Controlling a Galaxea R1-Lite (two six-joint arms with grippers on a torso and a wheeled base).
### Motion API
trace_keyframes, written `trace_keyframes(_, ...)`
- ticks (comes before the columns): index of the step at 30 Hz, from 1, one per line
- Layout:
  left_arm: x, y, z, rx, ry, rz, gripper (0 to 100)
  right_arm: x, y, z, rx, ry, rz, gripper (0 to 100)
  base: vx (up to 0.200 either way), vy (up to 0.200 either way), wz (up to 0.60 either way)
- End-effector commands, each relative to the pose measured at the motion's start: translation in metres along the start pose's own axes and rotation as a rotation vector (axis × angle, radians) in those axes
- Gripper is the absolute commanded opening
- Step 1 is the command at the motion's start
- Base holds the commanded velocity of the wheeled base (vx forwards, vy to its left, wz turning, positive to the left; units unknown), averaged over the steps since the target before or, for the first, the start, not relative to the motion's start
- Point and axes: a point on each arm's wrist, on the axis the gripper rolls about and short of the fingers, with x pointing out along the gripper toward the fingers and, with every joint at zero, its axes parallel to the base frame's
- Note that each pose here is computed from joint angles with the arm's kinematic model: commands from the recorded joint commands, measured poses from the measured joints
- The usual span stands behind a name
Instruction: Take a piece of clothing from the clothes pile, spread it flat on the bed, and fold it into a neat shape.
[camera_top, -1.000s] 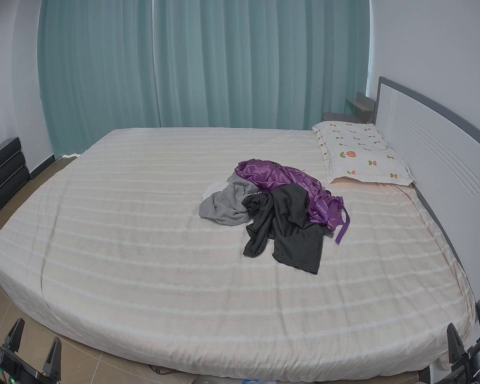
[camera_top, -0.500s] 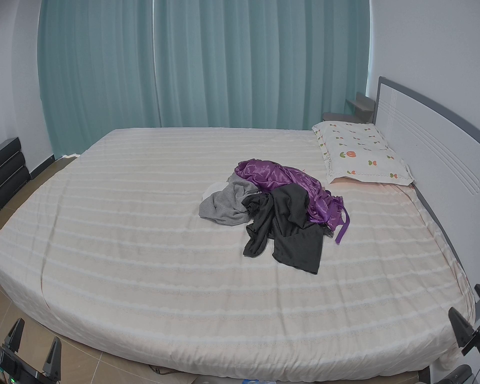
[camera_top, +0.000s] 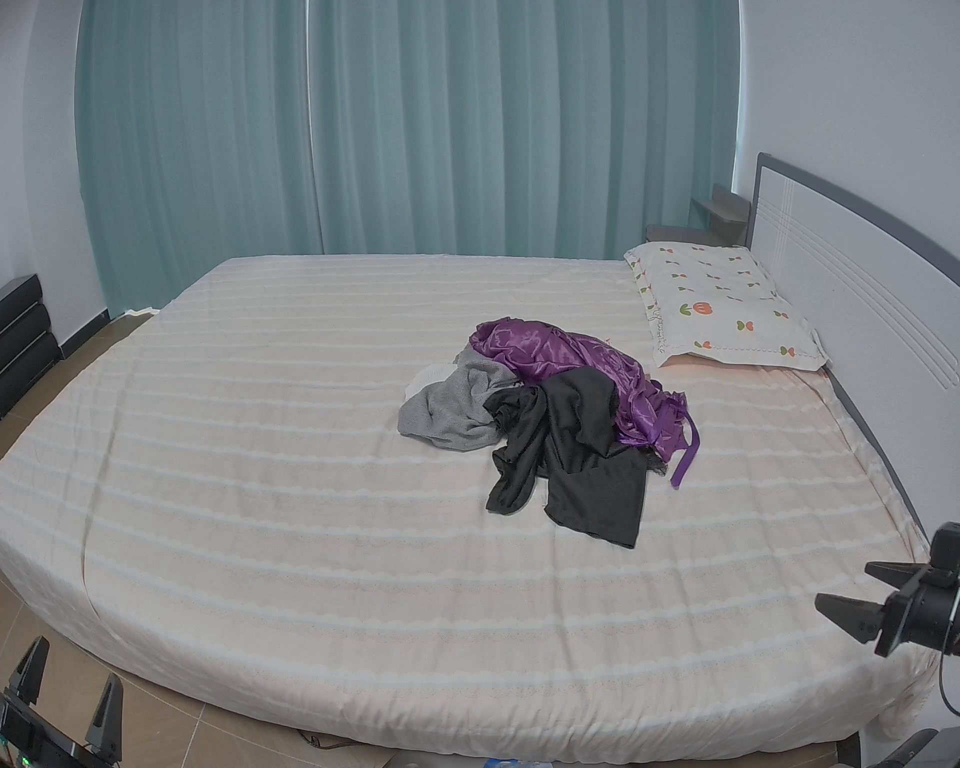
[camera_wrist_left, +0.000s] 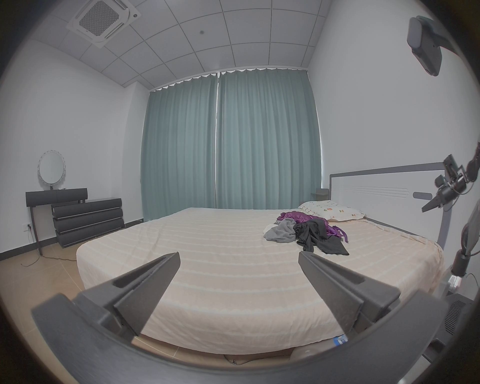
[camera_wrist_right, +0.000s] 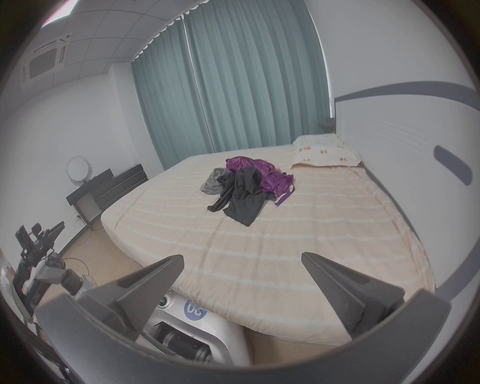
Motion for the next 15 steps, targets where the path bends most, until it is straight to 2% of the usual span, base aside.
trace_keyframes(1, 0.000, 0.000, -0.005, 0.000, -0.001, 0.001, 100, 0.103, -0.011, 0.013, 0.086, 0.212, 0.051, 100, 0.000, 0.000, 0.00)
trace_keyframes(6, 0.000, 0.000, -0.005, 0.000, 0.000, 0.001, 100, 0.166, -0.009, 0.011, 0.136, 0.218, 0.077, 100, 0.000, 0.000, 0.00)
trace_keyframes(7, 0.000, 0.000, -0.005, 0.000, 0.000, 0.001, 100, 0.168, -0.009, 0.011, 0.138, 0.219, 0.076, 100, 0.000, 0.000, 0.00)
trace_keyframes(8, 0.000, 0.000, -0.005, 0.000, 0.000, 0.001, 100, 0.190, -0.007, 0.009, 0.179, 0.214, 0.077, 100, 0.000, 0.000, 0.00)
trace_keyframes(12, 0.000, 0.000, -0.005, 0.000, 0.000, 0.001, 100, 0.243, -0.008, 0.001, 0.260, 0.189, 0.030, 100, 0.000, 0.000, 0.00)
trace_keyframes(15, 0.000, 0.000, -0.005, 0.000, -0.001, 0.001, 100, 0.262, -0.009, -0.003, 0.287, 0.174, 0.018, 100, 0.000, 0.000, 0.00)
